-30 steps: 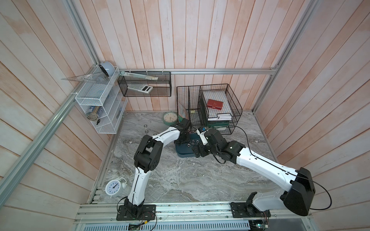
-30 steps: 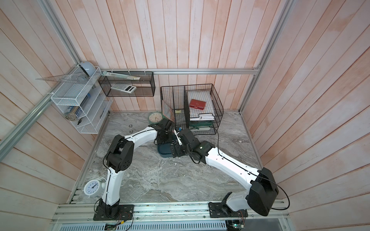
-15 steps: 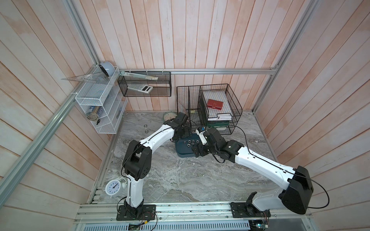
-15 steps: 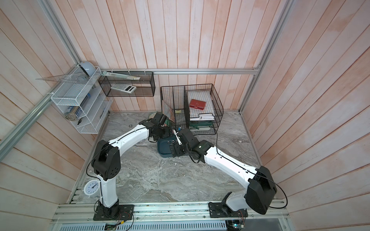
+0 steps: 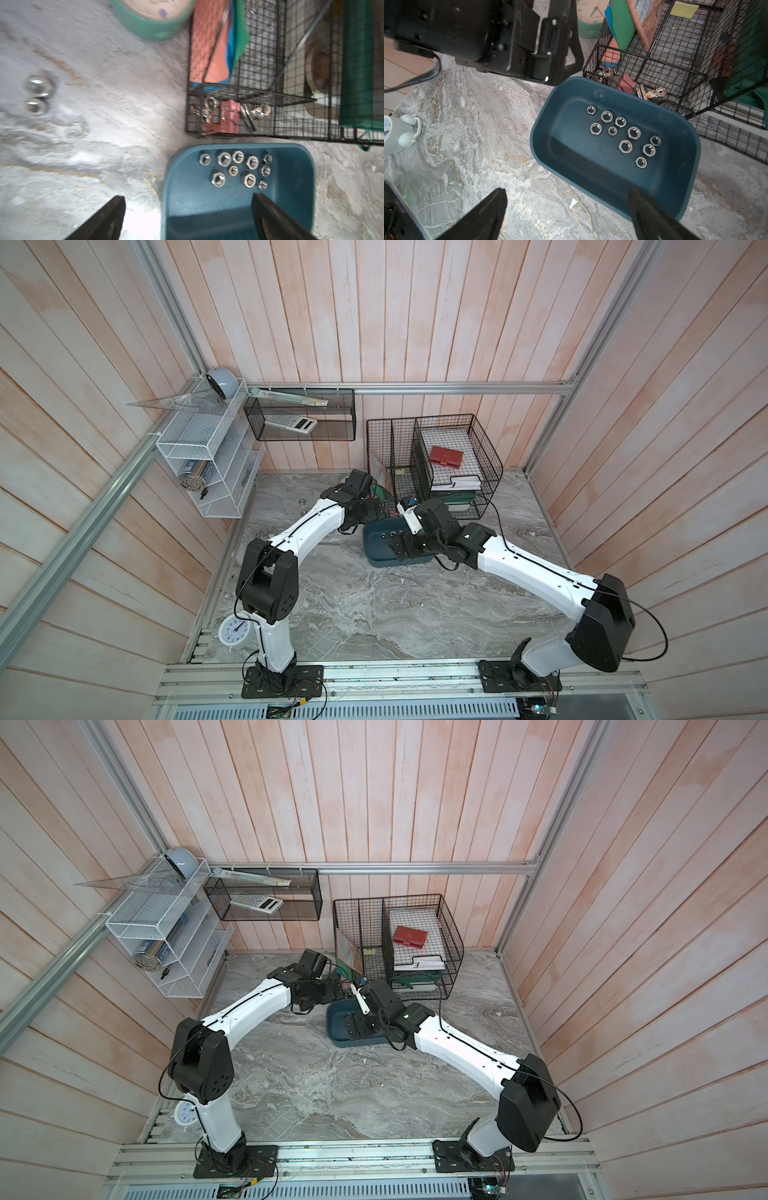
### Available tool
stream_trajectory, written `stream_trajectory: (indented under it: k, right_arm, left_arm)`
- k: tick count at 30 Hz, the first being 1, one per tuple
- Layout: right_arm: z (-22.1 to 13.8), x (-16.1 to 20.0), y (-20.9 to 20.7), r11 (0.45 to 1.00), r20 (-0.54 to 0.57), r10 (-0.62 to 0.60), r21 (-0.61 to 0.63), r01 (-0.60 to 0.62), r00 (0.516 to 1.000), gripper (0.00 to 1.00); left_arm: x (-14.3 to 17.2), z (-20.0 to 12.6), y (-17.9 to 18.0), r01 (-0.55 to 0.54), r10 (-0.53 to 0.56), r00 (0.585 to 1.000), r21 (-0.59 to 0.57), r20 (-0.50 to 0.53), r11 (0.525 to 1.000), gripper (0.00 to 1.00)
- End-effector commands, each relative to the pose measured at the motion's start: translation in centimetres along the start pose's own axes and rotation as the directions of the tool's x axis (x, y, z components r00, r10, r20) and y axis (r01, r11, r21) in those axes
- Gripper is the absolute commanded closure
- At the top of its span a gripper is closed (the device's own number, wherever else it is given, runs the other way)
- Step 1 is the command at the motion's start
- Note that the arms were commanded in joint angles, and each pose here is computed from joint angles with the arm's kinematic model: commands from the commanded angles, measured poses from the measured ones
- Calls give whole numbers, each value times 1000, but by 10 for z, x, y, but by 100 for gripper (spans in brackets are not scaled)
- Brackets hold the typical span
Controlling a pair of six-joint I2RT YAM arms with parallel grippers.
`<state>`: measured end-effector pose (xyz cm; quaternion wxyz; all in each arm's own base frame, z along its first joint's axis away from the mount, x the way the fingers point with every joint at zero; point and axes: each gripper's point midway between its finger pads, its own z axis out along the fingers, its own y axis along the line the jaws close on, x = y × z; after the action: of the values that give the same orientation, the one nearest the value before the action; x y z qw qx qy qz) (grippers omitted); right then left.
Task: Put the nuts on the desktop into the storage box
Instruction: Pick up the nut from the center of the board.
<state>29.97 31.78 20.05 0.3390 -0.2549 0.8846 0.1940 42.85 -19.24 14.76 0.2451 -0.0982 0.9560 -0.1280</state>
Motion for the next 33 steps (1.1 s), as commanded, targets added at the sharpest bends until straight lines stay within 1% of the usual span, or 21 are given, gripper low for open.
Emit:
stream_trajectory:
  k: [1, 6, 13, 17, 18, 20, 22, 25, 29, 32, 33]
  right_arm:
    - [3, -14, 8, 999, 18, -23, -39, 24, 1000, 2]
    - [13, -26, 20, 996, 19, -49, -77, 51, 999, 2]
    - [24, -48, 34, 989, 39, -80, -121, 84, 996, 2]
    - [28, -51, 37, 988, 38, -87, -127, 91, 996, 2]
    - [29, -51, 37, 987, 37, -88, -128, 92, 995, 2]
    - [30, -52, 37, 988, 36, -89, -126, 93, 995, 2]
    - [32, -53, 37, 988, 36, -89, -123, 93, 995, 2]
    - [34, -53, 36, 989, 29, -89, -116, 92, 996, 2]
    - [34, -53, 34, 990, 25, -91, -103, 93, 996, 2]
    - [35, -53, 31, 991, 21, -92, -94, 94, 996, 2]
    - [35, -52, 31, 991, 20, -92, -95, 94, 996, 2]
  left_arm:
    - [-7, -9, 28, 38, -36, 999, -60, 33, 997, 0]
    - [-21, -15, 68, 104, -91, 990, -132, 105, 986, 0]
    - [-38, -7, 128, 194, -163, 975, -213, 154, 958, 0]
    - [-47, -3, 153, 180, -131, 972, -260, 197, 949, 0]
    - [-47, 1, 159, 186, -142, 974, -269, 175, 945, 0]
    - [-46, 13, 167, 177, -155, 983, -280, 99, 944, 0]
    - [-46, 27, 172, 152, -145, 988, -285, 45, 946, 0]
    - [-48, 43, 172, 134, -129, 991, -275, 37, 952, 0]
    - [-55, 55, 170, 117, -113, 993, -270, 30, 956, 0]
    - [-56, 65, 170, 115, -116, 993, -276, 13, 954, 0]
    - [-57, 69, 169, 118, -121, 993, -274, 5, 955, 1]
